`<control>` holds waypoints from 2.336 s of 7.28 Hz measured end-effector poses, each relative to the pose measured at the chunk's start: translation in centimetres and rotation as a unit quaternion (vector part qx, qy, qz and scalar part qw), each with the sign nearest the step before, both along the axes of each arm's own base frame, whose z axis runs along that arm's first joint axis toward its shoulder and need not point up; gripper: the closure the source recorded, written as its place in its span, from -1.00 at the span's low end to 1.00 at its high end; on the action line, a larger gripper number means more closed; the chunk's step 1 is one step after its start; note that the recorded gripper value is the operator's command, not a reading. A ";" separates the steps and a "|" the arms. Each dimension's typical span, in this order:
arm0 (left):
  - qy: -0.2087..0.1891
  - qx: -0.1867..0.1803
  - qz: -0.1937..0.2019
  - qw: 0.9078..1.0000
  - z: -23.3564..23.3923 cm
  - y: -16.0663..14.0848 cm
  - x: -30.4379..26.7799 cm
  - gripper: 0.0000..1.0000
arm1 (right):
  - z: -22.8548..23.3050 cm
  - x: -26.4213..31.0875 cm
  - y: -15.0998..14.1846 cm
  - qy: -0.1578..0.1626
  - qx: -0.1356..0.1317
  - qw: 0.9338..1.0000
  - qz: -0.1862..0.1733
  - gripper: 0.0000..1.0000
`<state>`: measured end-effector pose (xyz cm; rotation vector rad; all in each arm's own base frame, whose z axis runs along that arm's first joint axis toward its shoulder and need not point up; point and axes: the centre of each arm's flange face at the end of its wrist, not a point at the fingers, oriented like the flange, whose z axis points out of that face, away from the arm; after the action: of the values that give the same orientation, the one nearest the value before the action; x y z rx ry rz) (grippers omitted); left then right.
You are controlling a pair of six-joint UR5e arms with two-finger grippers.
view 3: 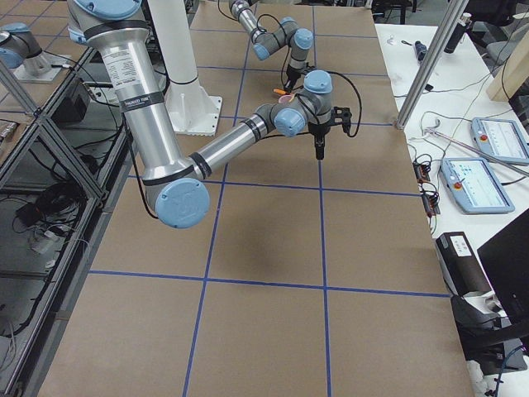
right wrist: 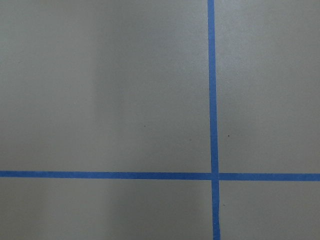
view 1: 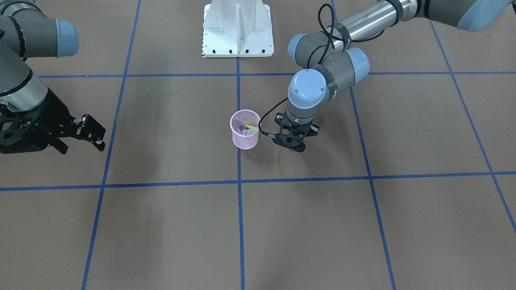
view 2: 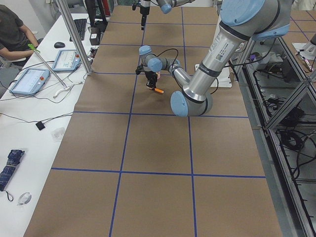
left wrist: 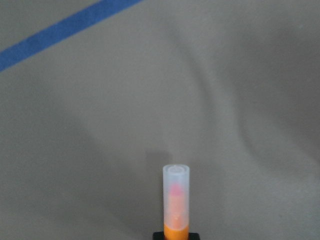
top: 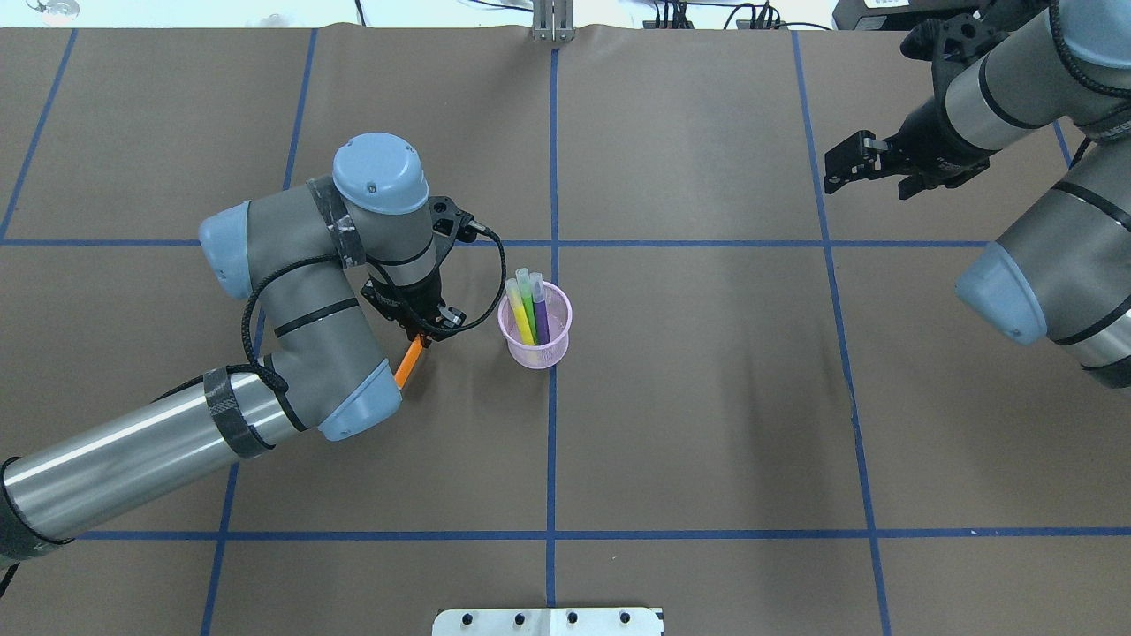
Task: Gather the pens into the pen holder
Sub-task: 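Lift the orange marker with the left gripper and carry it over the cup, then open the left gripper to drop the orange marker into the cup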
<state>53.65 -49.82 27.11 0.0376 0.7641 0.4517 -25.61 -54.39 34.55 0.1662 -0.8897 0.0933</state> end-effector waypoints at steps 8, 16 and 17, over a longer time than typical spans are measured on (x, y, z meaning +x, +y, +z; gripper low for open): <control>0.123 0.186 -0.094 0.970 -18.0 2.4 -4.4 1.00 | 0.0 0.1 -0.2 0.002 0.000 1.000 0.002 -1.00; 0.115 0.339 -0.171 0.918 -17.1 10.0 1.4 -0.43 | 0.5 -0.3 -0.6 0.004 -0.006 1.000 0.003 -1.00; 0.114 0.339 -0.169 0.918 -17.0 10.1 1.6 -0.59 | 0.5 -0.3 -0.6 0.004 -0.006 1.000 0.003 -1.00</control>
<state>55.26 -39.73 10.11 0.8743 0.7786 0.3641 -25.87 -54.96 35.03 0.1577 -0.8809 0.1032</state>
